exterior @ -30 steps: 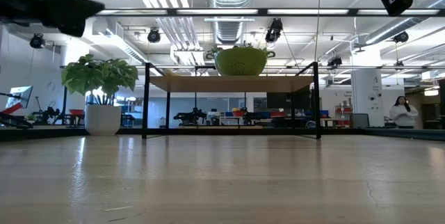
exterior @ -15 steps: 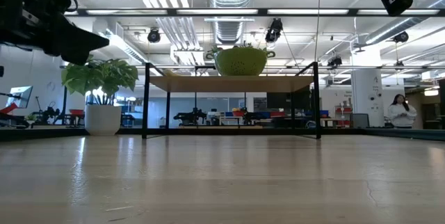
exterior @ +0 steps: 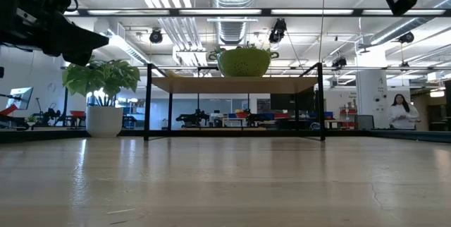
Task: Pick & Place Fruit
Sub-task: Return to Home Position
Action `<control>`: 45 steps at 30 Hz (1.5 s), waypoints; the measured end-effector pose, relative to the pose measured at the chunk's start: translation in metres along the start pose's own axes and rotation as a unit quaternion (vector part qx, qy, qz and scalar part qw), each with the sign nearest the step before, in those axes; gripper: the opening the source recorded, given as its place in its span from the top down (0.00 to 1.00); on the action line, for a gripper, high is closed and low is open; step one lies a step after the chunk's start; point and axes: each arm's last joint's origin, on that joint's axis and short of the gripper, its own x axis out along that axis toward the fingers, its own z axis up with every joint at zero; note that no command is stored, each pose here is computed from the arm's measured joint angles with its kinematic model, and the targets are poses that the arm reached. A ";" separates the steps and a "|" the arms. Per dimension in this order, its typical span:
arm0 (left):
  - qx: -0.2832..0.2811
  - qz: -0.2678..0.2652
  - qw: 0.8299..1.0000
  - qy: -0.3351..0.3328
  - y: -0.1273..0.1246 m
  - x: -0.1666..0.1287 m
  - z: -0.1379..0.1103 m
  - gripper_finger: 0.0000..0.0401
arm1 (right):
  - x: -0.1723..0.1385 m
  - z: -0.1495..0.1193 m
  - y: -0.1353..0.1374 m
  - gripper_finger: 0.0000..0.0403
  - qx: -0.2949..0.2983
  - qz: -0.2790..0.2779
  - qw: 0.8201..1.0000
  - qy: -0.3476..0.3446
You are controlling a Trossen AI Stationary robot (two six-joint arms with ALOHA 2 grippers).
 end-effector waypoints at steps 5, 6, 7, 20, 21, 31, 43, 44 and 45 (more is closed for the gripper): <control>0.000 0.000 1.000 0.001 0.000 0.000 0.000 0.97 | 0.007 0.010 0.001 0.98 0.027 0.010 0.996 -0.082; 0.000 0.000 1.000 0.001 0.000 0.000 0.000 0.97 | 0.009 0.012 0.001 0.98 0.017 0.013 0.995 -0.102; 0.000 0.000 1.000 0.001 0.000 0.000 0.000 0.97 | 0.012 0.012 0.001 0.98 0.000 0.016 0.993 -0.114; 0.000 0.001 1.000 0.004 0.000 0.000 -0.001 0.97 | 0.070 -0.059 -0.007 0.98 -0.041 0.035 0.993 -0.100; 0.000 0.001 1.000 0.004 0.000 0.000 -0.001 0.96 | 0.072 -0.064 -0.008 0.98 -0.039 0.036 0.993 -0.106; 0.000 0.001 1.000 0.004 0.000 0.000 -0.001 0.96 | 0.067 -0.092 -0.010 0.98 -0.045 0.039 0.986 -0.156; 0.000 0.001 1.000 0.004 0.000 0.001 -0.001 0.96 | 0.076 -0.110 -0.012 0.98 -0.039 0.033 0.994 -0.100; 0.000 0.001 1.000 0.004 0.000 0.001 -0.001 0.96 | 0.077 -0.111 -0.012 0.98 -0.039 0.032 0.994 -0.095; 0.000 0.001 1.000 0.004 0.000 0.001 -0.001 0.97 | 0.078 -0.112 -0.012 0.98 -0.038 0.032 0.995 -0.091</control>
